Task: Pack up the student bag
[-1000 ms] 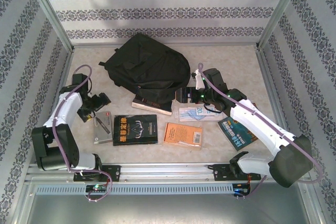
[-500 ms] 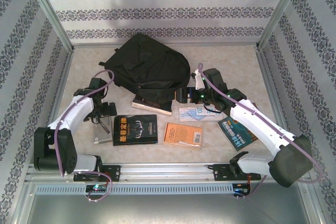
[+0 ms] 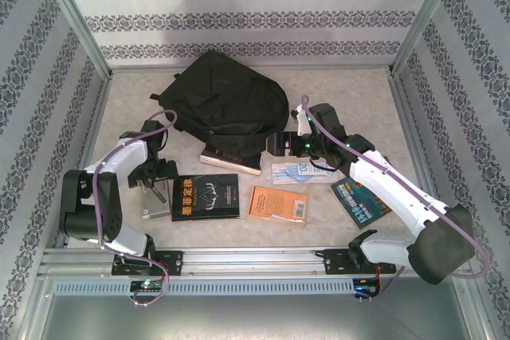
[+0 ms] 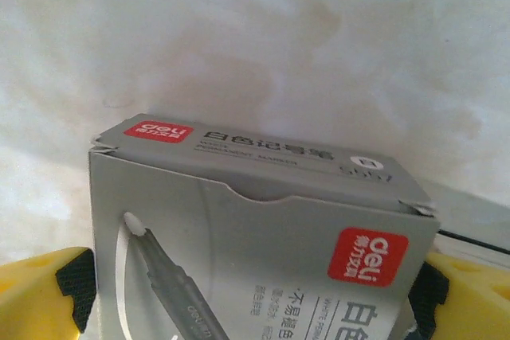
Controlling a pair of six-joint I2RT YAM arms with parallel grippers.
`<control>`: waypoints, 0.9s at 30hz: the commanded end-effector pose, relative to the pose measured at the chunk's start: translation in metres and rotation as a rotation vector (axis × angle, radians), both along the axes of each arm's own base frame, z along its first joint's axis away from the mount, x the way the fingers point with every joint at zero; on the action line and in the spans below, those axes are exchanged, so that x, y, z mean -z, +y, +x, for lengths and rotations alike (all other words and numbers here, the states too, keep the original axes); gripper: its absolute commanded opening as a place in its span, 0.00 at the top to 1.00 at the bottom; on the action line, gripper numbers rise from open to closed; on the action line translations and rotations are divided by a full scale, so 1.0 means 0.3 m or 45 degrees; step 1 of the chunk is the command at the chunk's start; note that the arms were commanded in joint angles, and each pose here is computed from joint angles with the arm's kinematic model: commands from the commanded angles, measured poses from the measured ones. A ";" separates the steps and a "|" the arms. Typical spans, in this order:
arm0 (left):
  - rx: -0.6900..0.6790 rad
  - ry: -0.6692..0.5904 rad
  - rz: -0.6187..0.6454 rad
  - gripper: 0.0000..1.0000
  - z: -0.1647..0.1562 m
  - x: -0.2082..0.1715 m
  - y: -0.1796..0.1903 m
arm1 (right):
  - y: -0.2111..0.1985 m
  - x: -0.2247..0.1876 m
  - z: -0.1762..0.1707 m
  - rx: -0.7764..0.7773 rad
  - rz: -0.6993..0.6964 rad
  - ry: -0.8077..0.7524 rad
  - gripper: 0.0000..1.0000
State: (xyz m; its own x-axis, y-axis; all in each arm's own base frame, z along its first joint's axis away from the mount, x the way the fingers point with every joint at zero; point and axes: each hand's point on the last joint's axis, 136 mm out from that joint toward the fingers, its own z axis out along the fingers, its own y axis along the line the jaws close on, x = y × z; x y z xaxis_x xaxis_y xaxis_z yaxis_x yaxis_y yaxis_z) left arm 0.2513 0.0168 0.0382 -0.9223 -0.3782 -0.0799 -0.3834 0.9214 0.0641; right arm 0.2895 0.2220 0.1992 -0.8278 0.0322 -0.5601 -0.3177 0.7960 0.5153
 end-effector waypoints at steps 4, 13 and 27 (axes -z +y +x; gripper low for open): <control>-0.120 -0.024 -0.181 0.00 0.015 0.019 -0.044 | 0.000 -0.001 0.000 -0.007 0.021 -0.001 0.12; -0.106 0.022 -0.131 0.01 0.002 0.050 -0.019 | -0.002 -0.005 -0.001 -0.006 0.020 -0.007 0.12; -0.177 -0.197 0.087 0.16 0.036 -0.208 0.084 | 0.002 -0.038 -0.007 0.003 0.030 -0.023 0.13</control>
State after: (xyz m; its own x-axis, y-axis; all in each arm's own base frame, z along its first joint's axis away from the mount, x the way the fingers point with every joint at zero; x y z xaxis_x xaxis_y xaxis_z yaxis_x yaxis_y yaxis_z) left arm 0.2594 0.0295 0.0608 -0.8769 -0.4577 -0.1468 -0.4678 0.8829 0.0412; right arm 0.2892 0.2220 0.1993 -0.8280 0.0321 -0.5598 -0.3178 0.7956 0.5157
